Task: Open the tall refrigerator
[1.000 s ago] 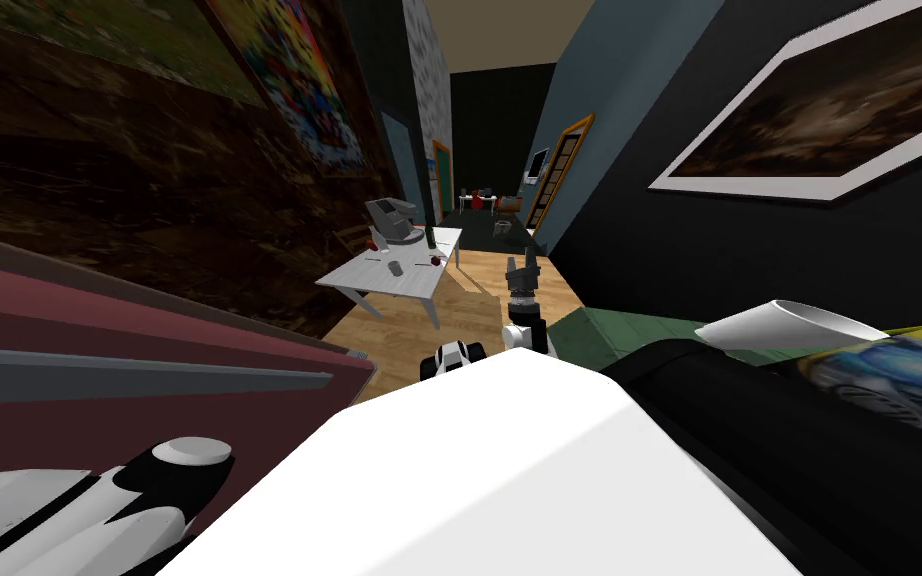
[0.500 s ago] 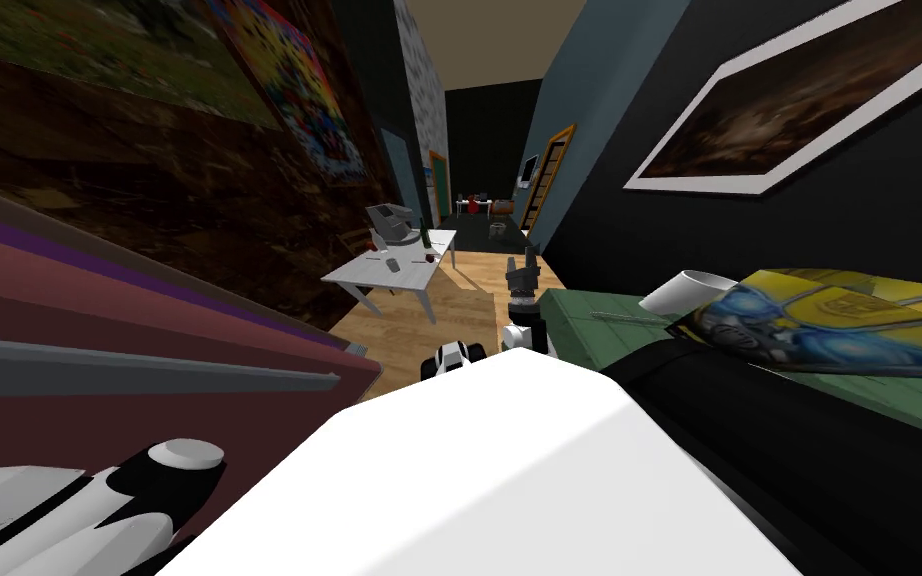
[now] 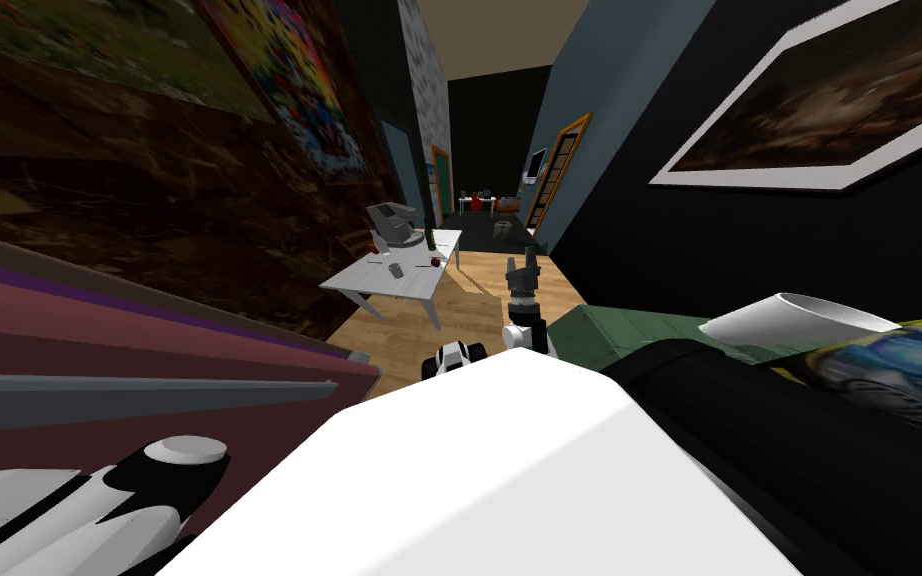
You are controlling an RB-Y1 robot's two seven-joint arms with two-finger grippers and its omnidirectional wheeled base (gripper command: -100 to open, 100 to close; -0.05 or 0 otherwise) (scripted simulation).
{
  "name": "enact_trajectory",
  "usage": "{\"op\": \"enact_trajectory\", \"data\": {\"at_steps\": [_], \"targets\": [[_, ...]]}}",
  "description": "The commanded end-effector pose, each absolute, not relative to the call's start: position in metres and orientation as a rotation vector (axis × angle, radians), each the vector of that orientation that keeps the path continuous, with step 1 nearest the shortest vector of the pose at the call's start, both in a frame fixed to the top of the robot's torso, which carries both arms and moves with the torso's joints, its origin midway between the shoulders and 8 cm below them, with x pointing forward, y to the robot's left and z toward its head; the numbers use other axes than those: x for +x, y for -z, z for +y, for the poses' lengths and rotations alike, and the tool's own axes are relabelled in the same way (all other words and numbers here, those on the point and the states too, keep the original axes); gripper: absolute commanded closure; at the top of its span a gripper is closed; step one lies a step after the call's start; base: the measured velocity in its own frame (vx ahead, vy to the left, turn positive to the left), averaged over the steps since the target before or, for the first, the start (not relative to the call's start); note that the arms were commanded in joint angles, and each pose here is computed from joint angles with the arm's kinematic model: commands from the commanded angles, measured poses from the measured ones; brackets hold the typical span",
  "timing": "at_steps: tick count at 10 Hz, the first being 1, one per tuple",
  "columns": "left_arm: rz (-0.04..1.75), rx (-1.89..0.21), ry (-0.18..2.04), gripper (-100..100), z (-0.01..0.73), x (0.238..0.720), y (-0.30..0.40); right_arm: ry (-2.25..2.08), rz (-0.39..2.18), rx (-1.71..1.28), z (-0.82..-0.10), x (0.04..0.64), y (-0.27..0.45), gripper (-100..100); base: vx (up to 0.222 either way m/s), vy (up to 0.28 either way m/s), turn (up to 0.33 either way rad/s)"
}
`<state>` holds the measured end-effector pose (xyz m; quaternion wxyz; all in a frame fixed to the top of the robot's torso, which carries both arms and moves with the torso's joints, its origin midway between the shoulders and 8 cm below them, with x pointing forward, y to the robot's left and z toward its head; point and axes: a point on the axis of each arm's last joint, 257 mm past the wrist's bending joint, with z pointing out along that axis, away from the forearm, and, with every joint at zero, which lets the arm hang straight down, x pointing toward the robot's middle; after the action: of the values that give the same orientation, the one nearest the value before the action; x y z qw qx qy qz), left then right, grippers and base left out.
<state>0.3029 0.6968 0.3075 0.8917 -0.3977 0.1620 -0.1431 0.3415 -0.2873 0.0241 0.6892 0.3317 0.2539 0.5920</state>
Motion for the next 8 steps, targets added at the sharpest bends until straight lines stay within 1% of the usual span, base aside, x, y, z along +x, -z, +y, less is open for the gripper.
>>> {"op": "enact_trajectory", "data": {"at_steps": [1, 3, 4, 7, 8], "targets": [[0.317, -0.886, 0.289, -100, 0.717, 0.299, -0.288, -1.324, 0.568, 0.742, -0.287, 0.342, -0.024, 0, 0.230, 0.079, -0.002], [0.291, -0.917, 0.282, -100, 0.729, 0.291, -0.281, -1.324, 0.568, 0.742, -0.287, 0.342, -0.024, 0, 0.250, 0.070, 0.007], [0.292, -0.891, 0.284, -100, 0.722, 0.291, -0.291, -1.324, 0.568, 0.742, -0.287, 0.342, -0.024, 0, 0.103, 0.042, 0.022], [0.278, -0.880, 0.262, -100, 0.719, 0.282, -0.320, -1.325, 0.568, 0.742, -0.287, 0.342, -0.024, 0, 0.011, 0.056, -0.058], [0.280, -0.880, 0.266, -100, 0.720, 0.282, -0.316, -1.325, 0.568, 0.742, -0.287, 0.342, -0.024, 0, -0.004, 0.022, -0.011]]}}
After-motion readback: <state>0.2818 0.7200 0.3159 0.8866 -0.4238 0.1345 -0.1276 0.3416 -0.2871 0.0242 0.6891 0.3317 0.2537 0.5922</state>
